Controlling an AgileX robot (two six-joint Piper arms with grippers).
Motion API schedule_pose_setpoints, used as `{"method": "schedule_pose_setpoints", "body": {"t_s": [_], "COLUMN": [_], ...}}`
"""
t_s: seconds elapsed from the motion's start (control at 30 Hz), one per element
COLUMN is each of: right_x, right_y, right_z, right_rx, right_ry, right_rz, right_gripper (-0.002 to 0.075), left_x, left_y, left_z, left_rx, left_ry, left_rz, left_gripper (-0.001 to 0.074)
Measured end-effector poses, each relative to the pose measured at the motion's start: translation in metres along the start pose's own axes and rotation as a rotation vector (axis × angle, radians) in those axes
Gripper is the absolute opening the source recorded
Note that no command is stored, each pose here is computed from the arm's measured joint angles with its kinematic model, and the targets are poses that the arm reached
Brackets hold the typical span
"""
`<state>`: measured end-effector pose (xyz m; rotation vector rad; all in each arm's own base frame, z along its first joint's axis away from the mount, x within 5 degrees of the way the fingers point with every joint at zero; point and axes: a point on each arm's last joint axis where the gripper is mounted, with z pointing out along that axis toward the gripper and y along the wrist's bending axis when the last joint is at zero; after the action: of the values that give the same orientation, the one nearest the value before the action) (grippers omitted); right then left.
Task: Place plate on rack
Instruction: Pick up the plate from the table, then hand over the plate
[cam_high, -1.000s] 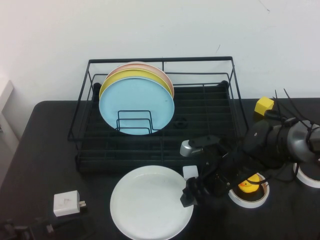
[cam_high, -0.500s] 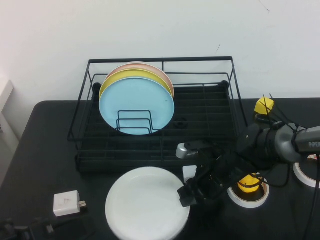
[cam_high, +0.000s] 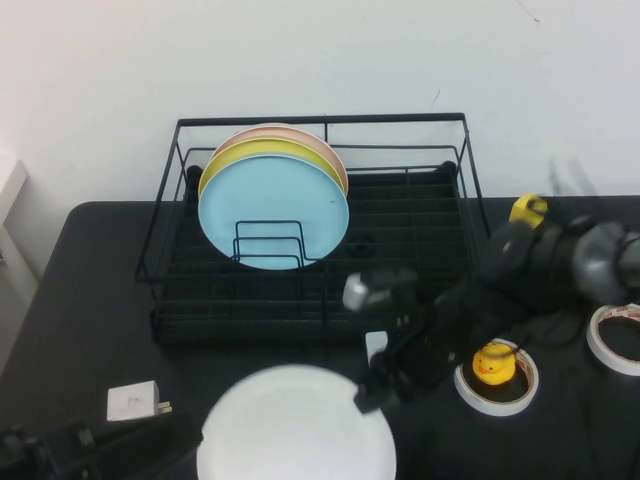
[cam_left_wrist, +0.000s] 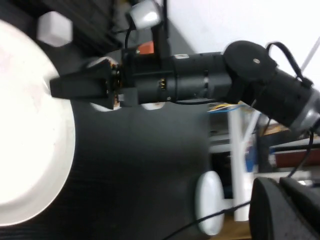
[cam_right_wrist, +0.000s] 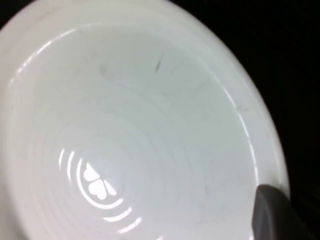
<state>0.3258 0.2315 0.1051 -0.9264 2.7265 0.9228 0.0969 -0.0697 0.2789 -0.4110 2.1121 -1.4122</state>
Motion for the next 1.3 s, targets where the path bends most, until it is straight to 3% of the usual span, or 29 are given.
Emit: {"method": "schedule_pose_setpoints", "body": {"t_s": [0.2, 0.3, 0.4, 0.6, 0.7, 1.1, 1.2, 1.3], "right_x": [-0.015, -0.012, -0.005, 0.009, 0.011, 0.005, 0.003, 0.002], "right_y": [0.048, 0.07, 0.087, 0.111, 0.119, 0.144, 0.146, 0.147], "right_z": [-0.079, -0.122, -0.162, -0.21, -0.217, -0.199, -0.198, -0.199], "right_rx": [0.06, 0.146, 0.247, 0.319, 0.293, 0.182, 0.179, 0.176], "right_ry": [-0.129, -0.179, -0.222, -0.325, -0.363, -0.406, -0.425, -0.447], "right_rz": [-0.204, -0.305, -0.373, -0.407, -0.396, -0.412, -0.413, -0.405], "right_gripper": [0.0011, 0.001, 0.001, 0.0009, 0.0009, 0.0009, 0.0009, 0.0009], "left_x": [-0.003, -0.005, -0.008, -0.014, -0.016, -0.016, -0.016, -0.015], "left_y": [-0.01, -0.015, -0.017, -0.013, -0.011, -0.005, -0.005, -0.005], "left_z": [-0.001, -0.001, -0.002, -0.002, 0.0, 0.01, 0.01, 0.01], "left_rx": [0.107, 0.17, 0.192, 0.141, 0.116, 0.09, 0.088, 0.084], "left_ry": [-0.026, -0.054, -0.087, -0.165, -0.163, -0.076, -0.075, -0.075], "left_rz": [-0.083, -0.059, -0.013, 0.072, 0.103, 0.249, 0.297, 0.333], "left_gripper": [-0.0001, 0.0031, 0.0139, 0.0486, 0.0552, 0.0572, 0.0505, 0.0359]}}
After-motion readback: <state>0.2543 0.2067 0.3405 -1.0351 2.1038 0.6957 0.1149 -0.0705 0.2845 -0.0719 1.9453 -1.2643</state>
